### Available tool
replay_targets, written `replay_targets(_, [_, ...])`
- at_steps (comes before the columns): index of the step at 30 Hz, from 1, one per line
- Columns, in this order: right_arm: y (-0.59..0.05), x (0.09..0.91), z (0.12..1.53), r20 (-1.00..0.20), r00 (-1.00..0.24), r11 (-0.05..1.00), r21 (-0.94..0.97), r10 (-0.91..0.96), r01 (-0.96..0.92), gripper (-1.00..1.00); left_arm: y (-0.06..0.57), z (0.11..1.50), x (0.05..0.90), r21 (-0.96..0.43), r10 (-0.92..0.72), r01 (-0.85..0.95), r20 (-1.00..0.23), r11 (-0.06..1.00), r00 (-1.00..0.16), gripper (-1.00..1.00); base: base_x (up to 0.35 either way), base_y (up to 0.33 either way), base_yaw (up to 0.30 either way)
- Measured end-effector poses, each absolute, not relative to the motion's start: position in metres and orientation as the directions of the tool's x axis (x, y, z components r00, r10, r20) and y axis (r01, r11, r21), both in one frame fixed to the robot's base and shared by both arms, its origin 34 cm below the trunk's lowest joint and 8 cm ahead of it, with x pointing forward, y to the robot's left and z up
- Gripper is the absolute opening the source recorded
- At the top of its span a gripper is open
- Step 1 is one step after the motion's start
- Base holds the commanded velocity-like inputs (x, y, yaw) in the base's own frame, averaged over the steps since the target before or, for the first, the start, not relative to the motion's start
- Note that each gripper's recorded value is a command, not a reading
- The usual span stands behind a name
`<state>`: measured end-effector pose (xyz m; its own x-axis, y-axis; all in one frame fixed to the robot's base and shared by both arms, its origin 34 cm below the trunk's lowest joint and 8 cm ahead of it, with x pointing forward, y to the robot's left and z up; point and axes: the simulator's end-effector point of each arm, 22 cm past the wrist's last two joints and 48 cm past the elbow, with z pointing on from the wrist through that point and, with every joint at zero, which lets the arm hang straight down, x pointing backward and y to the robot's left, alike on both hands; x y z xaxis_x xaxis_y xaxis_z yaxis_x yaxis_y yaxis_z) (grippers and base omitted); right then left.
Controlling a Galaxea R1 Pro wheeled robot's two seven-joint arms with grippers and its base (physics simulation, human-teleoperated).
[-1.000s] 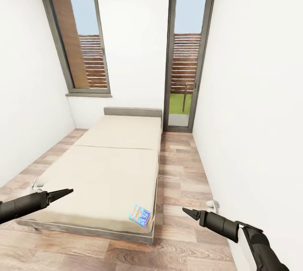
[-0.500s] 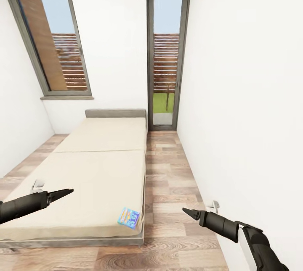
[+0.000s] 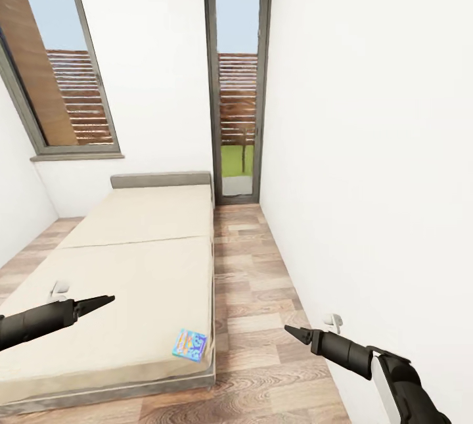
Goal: Put all the toys in the child's room - the three board games (two on the bed and one on the table), the two jigsaw puzzles on the table, and the tennis ball on the table - inside the toy box on the table in the child's room.
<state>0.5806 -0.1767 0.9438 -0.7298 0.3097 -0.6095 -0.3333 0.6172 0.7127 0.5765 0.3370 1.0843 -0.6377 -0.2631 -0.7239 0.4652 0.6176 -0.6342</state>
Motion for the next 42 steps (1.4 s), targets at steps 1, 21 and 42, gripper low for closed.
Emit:
replay_targets(1, [-0.1767,0.5806,0.9438,-0.610,-0.730,0.617,0.713,0.310,-0.334,1.00,0.3370,1.0843,0.5765,-0.634,-0.263,0.465,-0.724,0.618,-0.638,1.00,0.000,0.013,-0.043])
replay_targets(21, [-0.1767,0.5809,0.9444,-0.612,-0.728,0.618,0.711,0.309,-0.335,1.00,0.3375,1.0847,0.5765,-0.635,-0.265,0.465,-0.724,0.617,-0.637,1.00,0.009,0.013,-0.008])
replay_targets(42, [-0.1759,0.5809,0.9444,-0.616,-0.726,0.619,0.708,0.306,-0.340,1.00,0.3348,1.0824,0.5765,-0.644,-0.267,0.458,-0.714,0.613,-0.647,1.00,0.001,0.001,0.000])
